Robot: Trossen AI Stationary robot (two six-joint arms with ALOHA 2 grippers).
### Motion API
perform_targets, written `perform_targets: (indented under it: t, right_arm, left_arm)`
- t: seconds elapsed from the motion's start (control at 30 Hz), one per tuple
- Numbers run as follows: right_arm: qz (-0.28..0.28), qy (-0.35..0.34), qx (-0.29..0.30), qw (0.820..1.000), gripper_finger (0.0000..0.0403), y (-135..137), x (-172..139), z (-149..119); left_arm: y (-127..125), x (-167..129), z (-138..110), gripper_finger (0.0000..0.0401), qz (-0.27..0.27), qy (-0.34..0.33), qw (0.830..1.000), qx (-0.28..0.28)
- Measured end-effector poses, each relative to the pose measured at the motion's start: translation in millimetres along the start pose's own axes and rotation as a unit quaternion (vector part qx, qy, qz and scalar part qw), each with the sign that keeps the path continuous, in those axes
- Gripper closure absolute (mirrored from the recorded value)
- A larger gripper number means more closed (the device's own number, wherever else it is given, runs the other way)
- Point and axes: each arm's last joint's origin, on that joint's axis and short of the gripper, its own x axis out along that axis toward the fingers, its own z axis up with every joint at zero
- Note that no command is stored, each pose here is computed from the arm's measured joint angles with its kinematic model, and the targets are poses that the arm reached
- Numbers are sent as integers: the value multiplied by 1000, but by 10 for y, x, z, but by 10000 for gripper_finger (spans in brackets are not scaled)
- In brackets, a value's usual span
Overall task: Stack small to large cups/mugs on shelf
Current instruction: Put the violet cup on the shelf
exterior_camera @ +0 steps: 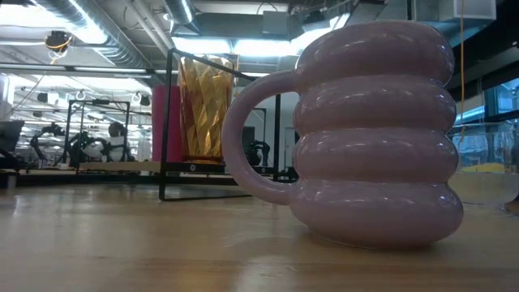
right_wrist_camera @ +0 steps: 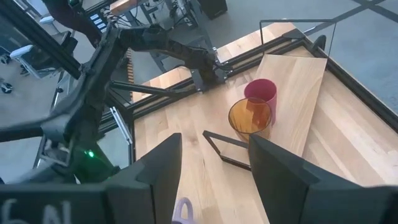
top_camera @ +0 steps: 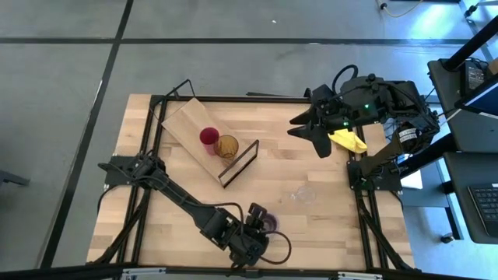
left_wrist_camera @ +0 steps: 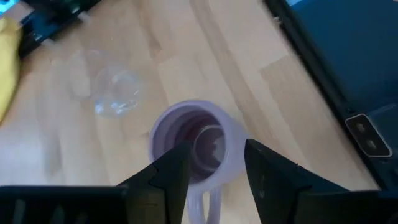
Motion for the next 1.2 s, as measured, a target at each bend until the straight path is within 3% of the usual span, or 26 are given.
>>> perform_targets:
  t: [0.33, 1.2]
  right_arm:
    - [-1, 0, 1, 1000, 217, 0, 0, -1]
    - [-5, 8, -12, 1000, 217, -9, 0, -17]
  left_arm:
    - [-38, 283, -86, 255, -50, 41, 998, 24]
    - [75, 643, -272, 257, -51, 77, 995, 24]
